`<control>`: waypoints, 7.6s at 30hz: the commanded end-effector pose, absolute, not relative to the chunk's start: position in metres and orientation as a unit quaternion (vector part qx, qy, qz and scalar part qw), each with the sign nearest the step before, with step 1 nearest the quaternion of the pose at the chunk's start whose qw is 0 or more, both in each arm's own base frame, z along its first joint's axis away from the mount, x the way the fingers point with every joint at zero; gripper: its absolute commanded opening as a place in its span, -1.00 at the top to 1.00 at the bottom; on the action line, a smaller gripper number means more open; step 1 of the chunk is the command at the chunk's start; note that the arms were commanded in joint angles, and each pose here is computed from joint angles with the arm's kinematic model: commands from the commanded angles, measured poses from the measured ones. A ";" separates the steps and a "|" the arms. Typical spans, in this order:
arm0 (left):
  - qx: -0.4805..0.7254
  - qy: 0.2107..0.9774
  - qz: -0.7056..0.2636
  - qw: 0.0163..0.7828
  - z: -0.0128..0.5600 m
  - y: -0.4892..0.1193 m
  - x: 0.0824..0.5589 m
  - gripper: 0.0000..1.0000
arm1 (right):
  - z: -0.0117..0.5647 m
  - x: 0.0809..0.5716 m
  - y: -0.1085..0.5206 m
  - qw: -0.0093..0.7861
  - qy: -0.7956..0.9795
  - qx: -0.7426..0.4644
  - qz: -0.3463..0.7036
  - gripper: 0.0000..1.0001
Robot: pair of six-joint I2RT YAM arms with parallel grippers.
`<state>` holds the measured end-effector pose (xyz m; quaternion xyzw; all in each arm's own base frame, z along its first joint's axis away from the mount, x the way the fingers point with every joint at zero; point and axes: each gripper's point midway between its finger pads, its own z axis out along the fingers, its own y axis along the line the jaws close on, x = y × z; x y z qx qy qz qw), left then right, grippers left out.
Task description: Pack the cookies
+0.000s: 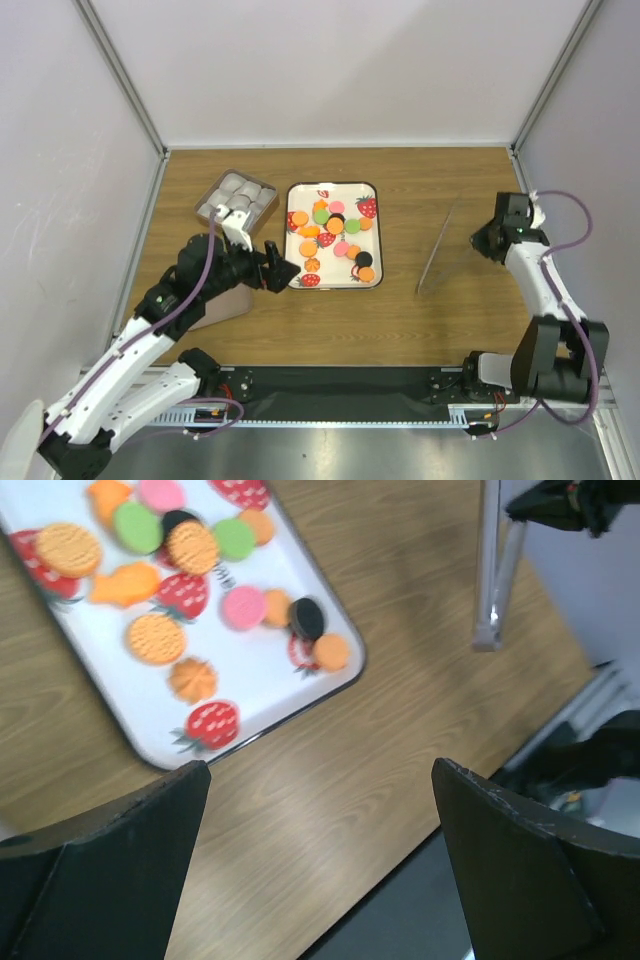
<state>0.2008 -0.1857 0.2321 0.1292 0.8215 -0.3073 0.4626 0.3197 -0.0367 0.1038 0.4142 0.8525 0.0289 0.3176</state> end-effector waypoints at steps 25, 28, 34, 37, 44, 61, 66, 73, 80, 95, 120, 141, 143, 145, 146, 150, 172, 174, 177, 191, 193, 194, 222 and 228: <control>0.095 0.692 -0.600 0.391 0.327 -0.262 0.252 -1.00 | 0.385 0.363 0.286 0.445 0.663 0.090 0.596 1.00; 0.100 0.681 -0.611 0.390 0.336 -0.264 0.253 -1.00 | 0.393 0.361 0.298 0.440 0.648 0.086 0.616 1.00; 0.105 0.666 -0.636 0.376 0.345 -0.269 0.250 -0.99 | 0.415 0.353 0.315 0.431 0.603 0.069 0.668 1.00; 0.106 0.658 -0.645 0.373 0.349 -0.270 0.248 -0.99 | 0.421 0.350 0.319 0.426 0.583 0.066 0.688 1.00; 0.097 0.643 -0.670 0.359 0.353 -0.271 0.243 -0.97 | 0.430 0.346 0.323 0.440 0.542 0.066 0.713 1.00; 0.091 0.624 -0.675 0.383 0.370 -0.264 0.236 -0.70 | 0.428 0.335 0.332 0.441 0.502 0.079 0.740 1.00; 0.090 0.619 -0.675 0.390 0.374 -0.262 0.233 -0.61 | 0.427 0.332 0.332 0.447 0.494 0.084 0.741 1.00; 0.089 0.619 -0.676 0.390 0.375 -0.261 0.230 -0.50 | 0.427 0.330 0.332 0.449 0.484 0.089 0.746 1.00; 0.089 0.618 -0.677 0.390 0.376 -0.260 0.228 -0.44 | 0.427 0.327 0.336 0.449 0.481 0.091 0.747 1.00; 0.092 0.615 -0.676 0.395 0.381 -0.259 0.227 -0.15 | 0.427 0.325 0.332 0.464 0.481 0.091 0.738 0.57; 0.093 0.619 -0.668 0.403 0.386 -0.258 0.229 -0.16 | 0.381 0.361 0.230 0.527 0.584 0.207 0.581 -0.53; 0.033 0.808 -0.415 0.418 0.259 -0.224 0.265 -0.05 | 0.250 0.348 0.084 0.517 0.808 0.160 0.235 -0.57; 0.041 0.823 -0.382 0.417 0.245 -0.223 0.262 -0.04 | 0.245 0.350 0.082 0.508 0.817 0.157 0.224 -0.57; 0.030 0.846 -0.340 0.410 0.225 -0.215 0.261 -0.01 | 0.240 0.351 0.085 0.499 0.824 0.148 0.224 -0.57; 0.034 0.851 -0.330 0.407 0.219 -0.216 0.258 0.00 | 0.238 0.352 0.085 0.497 0.826 0.145 0.223 -0.56; 0.042 0.877 -0.262 0.401 0.196 -0.209 0.253 0.00 | 0.227 0.352 0.089 0.486 0.831 0.138 0.231 -0.57; 0.127 0.918 -0.170 0.335 0.125 -0.217 0.205 0.06 | 0.223 0.352 0.081 0.477 0.836 0.139 0.233 -0.58; 0.130 0.920 -0.164 0.332 0.123 -0.216 0.205 0.07 | 0.223 0.352 0.080 0.479 0.835 0.140 0.231 -0.58; 0.135 0.921 -0.159 0.329 0.120 -0.217 0.203 0.07 | 0.225 0.352 0.079 0.482 0.834 0.140 0.229 -0.58; 0.169 0.925 -0.147 0.308 0.099 -0.227 0.190 0.02 | 0.231 0.354 0.085 0.481 0.831 0.131 0.245 -0.60; 0.172 0.924 -0.142 0.310 0.100 -0.228 0.192 0.00 | 0.233 0.356 0.087 0.482 0.830 0.128 0.252 -0.60; 0.175 0.925 -0.136 0.308 0.098 -0.228 0.192 -0.01 | 0.233 0.356 0.088 0.481 0.829 0.128 0.254 -0.60; 0.197 0.924 -0.081 0.317 0.085 -0.258 0.230 0.02 | 0.247 0.351 0.097 0.486 0.820 0.112 0.281 -0.62; 0.202 0.925 -0.073 0.315 0.085 -0.261 0.235 0.02 | 0.245 0.351 0.097 0.483 0.822 0.111 0.282 -0.62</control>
